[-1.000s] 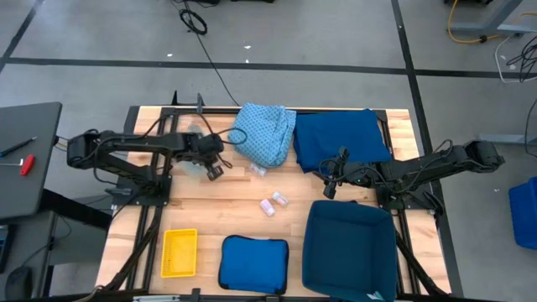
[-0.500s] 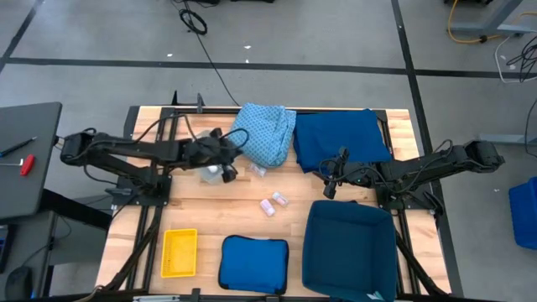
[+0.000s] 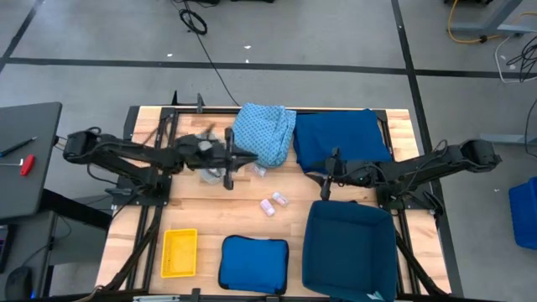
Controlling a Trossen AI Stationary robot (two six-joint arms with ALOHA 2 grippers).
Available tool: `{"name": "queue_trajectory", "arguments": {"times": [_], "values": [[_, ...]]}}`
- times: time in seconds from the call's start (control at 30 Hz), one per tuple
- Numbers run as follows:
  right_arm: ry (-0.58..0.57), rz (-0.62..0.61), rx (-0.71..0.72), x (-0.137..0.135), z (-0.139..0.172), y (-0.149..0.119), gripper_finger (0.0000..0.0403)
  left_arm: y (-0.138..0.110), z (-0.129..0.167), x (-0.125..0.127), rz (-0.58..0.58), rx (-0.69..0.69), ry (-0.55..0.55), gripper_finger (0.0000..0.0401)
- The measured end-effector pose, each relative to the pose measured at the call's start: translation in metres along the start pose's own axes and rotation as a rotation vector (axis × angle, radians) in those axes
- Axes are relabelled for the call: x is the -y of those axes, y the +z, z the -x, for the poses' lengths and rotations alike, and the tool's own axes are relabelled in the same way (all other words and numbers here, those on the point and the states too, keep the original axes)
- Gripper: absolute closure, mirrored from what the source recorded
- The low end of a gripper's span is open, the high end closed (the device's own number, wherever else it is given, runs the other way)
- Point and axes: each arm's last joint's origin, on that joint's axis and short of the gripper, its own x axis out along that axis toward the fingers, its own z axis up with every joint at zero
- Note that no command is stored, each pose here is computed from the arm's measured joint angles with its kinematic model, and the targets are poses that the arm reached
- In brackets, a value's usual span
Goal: Pick & place medical supplies in basket/bin
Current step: Put the middle white medicine bottle into the yellow bin
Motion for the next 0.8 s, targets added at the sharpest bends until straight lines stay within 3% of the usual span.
{"name": "queue_trajectory", "arguments": {"times": [0.1, 0.17, 0.37, 0.63, 0.8], "values": [[0.01, 0.012, -0.013, -0.003, -0.008, -0.005, 0.0201, -0.011, 0.009, 0.003, 0.033, 0.195, -0.028, 0.0355], [0.009, 0.017, -0.029, -0.004, -0.012, -0.008, 0.0201, -0.022, 0.013, 0.004, 0.039, 0.218, -0.031, 0.0354], [0.012, 0.007, -0.053, -0.006, -0.016, -0.012, 0.0202, -0.052, 0.026, 0.009, 0.044, 0.099, 0.01, 0.0354], [0.116, -0.032, -0.023, -0.012, -0.021, 0.01, 0.0201, -0.076, 0.06, 0.017, 0.039, 0.006, 0.059, 0.0353], [0.137, 0.0, -0.157, -0.02, -0.038, 0.021, 0.0201, -0.088, 0.078, 0.02, 0.05, -0.05, 0.047, 0.0353]]}}
